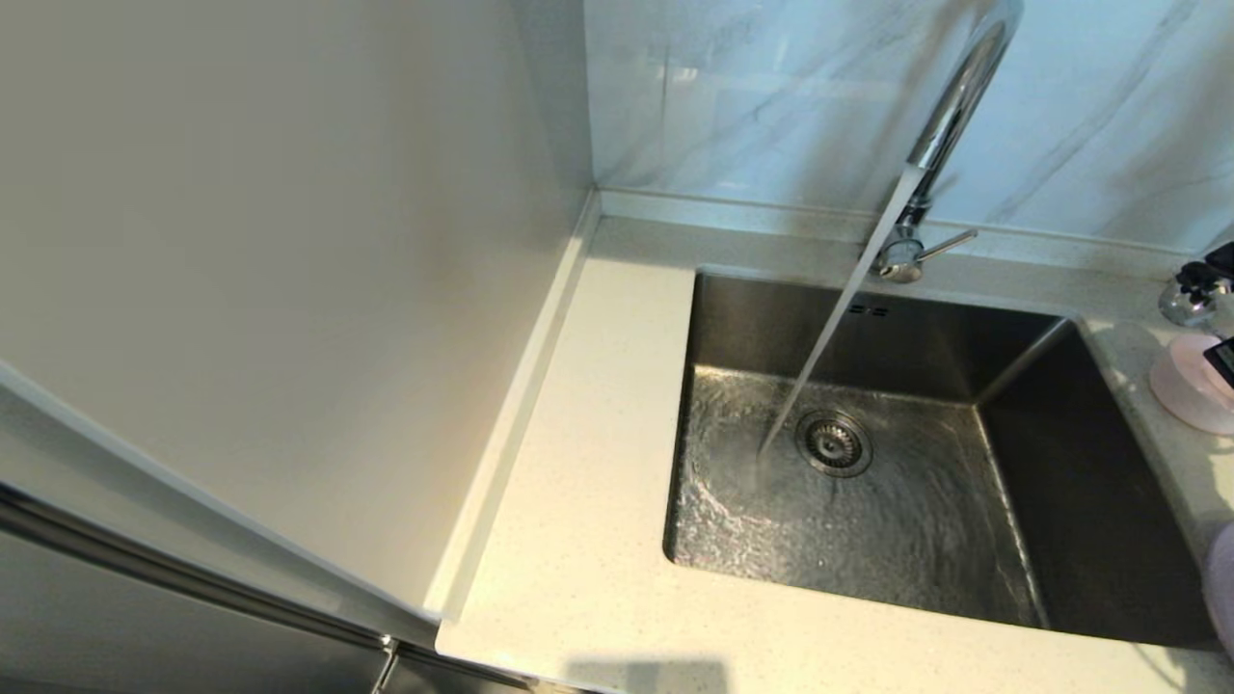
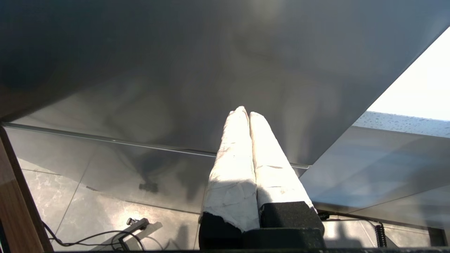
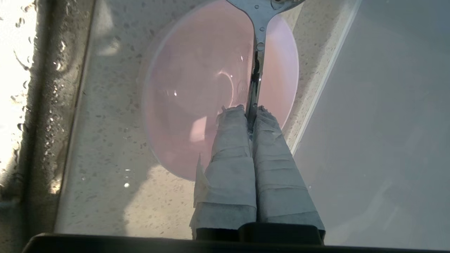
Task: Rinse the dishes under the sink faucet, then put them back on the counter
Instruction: Place the spoon on the bowl
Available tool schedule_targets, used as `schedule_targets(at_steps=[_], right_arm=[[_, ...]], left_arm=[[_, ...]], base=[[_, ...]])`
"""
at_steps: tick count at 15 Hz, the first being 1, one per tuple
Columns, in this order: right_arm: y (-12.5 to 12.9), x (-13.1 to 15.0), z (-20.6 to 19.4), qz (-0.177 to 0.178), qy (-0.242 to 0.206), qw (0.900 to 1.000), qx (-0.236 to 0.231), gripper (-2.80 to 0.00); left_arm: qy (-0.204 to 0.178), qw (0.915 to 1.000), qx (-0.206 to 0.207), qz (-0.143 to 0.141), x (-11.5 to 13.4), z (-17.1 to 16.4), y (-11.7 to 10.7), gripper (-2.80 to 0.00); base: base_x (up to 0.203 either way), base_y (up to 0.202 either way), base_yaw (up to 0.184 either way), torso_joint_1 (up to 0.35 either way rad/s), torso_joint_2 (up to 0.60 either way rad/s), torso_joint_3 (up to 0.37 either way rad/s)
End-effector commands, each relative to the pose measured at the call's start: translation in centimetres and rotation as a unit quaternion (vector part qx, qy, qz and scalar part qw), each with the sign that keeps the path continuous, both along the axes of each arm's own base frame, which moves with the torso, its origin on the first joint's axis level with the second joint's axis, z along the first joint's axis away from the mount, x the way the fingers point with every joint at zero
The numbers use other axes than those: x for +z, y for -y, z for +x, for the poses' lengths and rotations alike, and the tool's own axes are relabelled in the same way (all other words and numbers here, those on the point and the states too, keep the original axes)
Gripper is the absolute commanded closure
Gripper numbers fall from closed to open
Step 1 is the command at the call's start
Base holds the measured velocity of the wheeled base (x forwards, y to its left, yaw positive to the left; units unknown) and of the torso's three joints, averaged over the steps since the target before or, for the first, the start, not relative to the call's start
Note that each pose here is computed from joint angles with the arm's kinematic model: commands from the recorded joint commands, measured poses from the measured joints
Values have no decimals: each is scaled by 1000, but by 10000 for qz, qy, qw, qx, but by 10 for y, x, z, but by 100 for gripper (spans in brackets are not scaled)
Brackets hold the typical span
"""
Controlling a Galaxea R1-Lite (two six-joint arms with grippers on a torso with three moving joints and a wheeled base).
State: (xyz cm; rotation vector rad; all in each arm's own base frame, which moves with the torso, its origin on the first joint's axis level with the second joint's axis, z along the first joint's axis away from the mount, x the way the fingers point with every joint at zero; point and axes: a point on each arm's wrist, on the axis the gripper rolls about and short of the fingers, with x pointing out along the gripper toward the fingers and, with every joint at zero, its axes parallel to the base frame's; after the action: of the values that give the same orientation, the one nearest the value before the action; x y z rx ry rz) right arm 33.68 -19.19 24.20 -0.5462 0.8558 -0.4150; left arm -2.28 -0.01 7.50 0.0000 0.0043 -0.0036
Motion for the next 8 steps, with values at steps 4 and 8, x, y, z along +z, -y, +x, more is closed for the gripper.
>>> schedule_targets(at_steps=[4, 8], right_arm=[[1, -5, 2, 20, -94, 10000, -5, 0], [3, -10, 4, 11, -146, 9998, -135, 0]], left_arm=[[-2, 10000, 2, 0, 0, 0, 0, 0], [-2, 10000, 3, 0, 0, 0, 0, 0]], base=[[0, 0, 0, 0, 0, 0], [0, 0, 0, 0, 0, 0]])
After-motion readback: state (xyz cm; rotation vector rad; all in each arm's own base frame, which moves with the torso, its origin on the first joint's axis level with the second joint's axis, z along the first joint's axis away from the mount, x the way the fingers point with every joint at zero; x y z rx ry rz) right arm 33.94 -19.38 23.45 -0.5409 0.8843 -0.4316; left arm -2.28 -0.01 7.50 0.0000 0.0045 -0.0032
